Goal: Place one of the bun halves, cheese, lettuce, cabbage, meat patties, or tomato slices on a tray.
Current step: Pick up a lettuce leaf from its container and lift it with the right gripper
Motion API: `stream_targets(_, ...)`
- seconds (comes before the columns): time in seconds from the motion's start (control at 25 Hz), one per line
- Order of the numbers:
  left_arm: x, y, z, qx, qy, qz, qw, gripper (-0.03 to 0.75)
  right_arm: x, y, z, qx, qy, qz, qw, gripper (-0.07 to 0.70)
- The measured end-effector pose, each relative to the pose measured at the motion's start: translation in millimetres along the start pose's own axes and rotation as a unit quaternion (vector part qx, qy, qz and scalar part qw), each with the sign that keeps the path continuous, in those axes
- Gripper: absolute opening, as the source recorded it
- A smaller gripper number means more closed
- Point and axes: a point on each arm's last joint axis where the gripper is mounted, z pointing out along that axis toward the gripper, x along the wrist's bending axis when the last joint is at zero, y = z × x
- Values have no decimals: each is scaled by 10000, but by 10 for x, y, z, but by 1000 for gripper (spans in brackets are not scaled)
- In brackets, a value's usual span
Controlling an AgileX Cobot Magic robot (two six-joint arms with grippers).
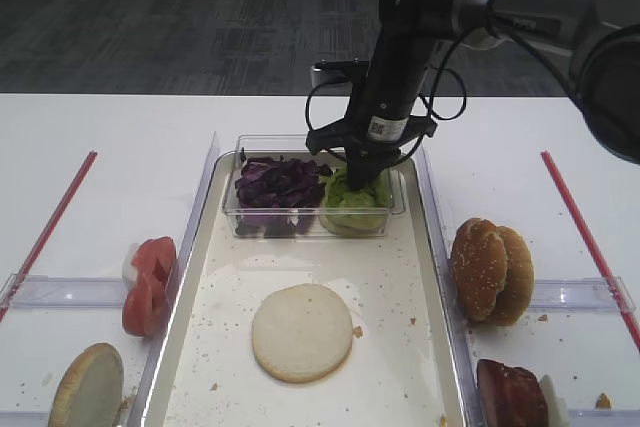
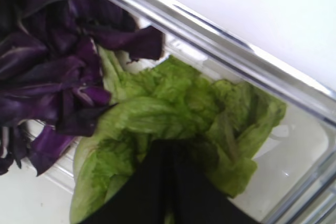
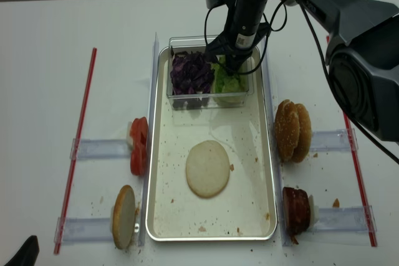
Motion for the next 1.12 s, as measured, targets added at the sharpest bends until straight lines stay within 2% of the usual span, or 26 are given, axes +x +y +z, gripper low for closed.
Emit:
stream_targets(0.32,0,0,0,0,0,0,10000,563,16,4,-66,-63,-24,-16,10000,47)
stream_targets(1.12,0,0,0,0,0,0,10000,563,309,-32,-943,-910,85,-103,9958,47)
